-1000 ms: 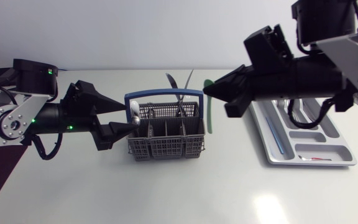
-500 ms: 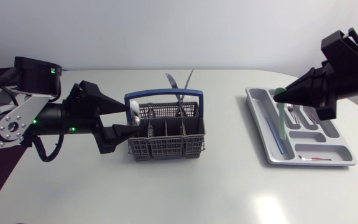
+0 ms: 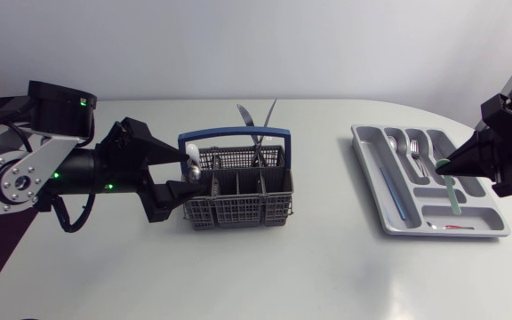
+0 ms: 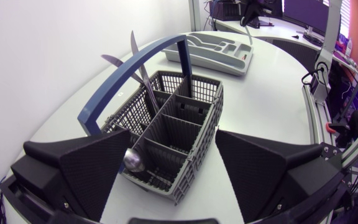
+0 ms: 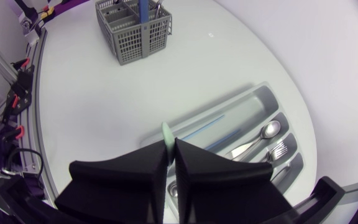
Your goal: Unload the cutlery basket into the drawer organizer.
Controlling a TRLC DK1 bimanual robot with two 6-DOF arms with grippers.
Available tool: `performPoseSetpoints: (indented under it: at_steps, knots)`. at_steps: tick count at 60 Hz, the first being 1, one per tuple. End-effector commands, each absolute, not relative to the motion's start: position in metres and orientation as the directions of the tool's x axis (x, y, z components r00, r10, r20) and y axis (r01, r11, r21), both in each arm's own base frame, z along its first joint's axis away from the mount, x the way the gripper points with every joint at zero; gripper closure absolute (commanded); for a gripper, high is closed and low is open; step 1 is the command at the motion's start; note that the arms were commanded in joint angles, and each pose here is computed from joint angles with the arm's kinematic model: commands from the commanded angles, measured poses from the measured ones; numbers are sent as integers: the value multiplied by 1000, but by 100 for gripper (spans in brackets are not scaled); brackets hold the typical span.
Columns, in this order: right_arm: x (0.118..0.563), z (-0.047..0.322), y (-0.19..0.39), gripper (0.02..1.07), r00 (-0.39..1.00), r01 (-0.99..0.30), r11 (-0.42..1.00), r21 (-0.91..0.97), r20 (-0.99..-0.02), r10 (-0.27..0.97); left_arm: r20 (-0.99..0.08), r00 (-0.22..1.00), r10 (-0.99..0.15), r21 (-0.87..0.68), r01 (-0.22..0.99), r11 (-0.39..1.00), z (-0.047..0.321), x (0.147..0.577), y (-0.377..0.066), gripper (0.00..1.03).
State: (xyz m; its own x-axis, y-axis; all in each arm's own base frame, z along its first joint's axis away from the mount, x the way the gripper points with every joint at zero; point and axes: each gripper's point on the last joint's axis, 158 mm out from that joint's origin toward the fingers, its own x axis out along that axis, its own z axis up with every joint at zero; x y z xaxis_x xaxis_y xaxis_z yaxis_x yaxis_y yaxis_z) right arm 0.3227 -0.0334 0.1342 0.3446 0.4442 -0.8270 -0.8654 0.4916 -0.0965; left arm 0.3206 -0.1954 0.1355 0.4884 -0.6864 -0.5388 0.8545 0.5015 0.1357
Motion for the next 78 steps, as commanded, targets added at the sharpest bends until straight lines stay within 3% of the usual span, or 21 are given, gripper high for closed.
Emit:
performPoseSetpoints:
  at_steps: [1, 31, 78]
  knots:
    - [327, 123, -50, 101, 319, -890, 443, -109, -843, 433, -528, 496, -689, 163, 856, 491, 146, 323, -201, 8]
    - [338, 55, -121, 101, 185, -941, 326, -86, -941, 285, -550, 498, -670, 176, 854, 490, 142, 320, -198, 8]
    - [317, -11, -129, 101, 52, -989, 145, -39, -994, 93, -570, 498, -654, 179, 852, 492, 137, 314, -195, 8]
